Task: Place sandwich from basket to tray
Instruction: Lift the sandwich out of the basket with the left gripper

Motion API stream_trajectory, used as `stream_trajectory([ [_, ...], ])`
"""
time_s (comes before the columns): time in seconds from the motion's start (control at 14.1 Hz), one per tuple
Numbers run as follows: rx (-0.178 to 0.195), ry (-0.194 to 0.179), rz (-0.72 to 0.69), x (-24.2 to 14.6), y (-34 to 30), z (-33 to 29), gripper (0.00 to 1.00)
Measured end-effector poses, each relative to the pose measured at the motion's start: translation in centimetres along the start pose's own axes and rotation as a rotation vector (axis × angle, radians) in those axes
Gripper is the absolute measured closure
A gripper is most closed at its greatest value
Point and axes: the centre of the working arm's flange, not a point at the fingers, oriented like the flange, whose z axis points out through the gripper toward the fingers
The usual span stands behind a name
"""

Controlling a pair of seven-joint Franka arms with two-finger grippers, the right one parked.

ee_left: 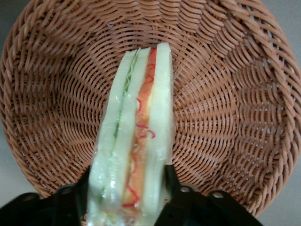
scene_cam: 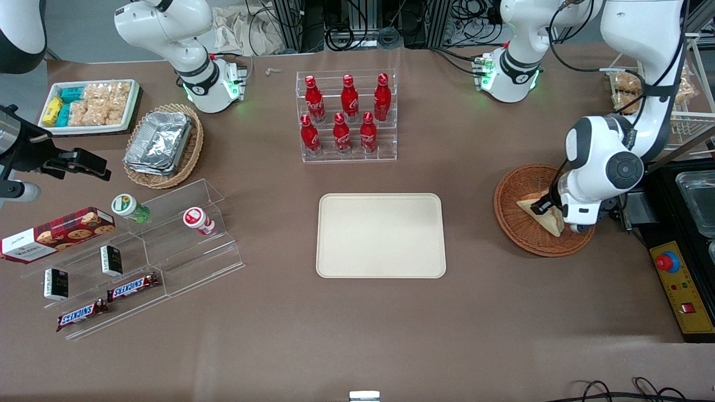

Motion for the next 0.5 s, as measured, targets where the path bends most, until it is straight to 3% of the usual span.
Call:
stream_trajectory([
  [0.14, -0.006, 0.007, -0.004, 0.2, 0.2, -0.6, 0.62],
  [0.5, 0.038, -0.038, -0.015, 1.7, 1.5, -7.8, 0.81],
])
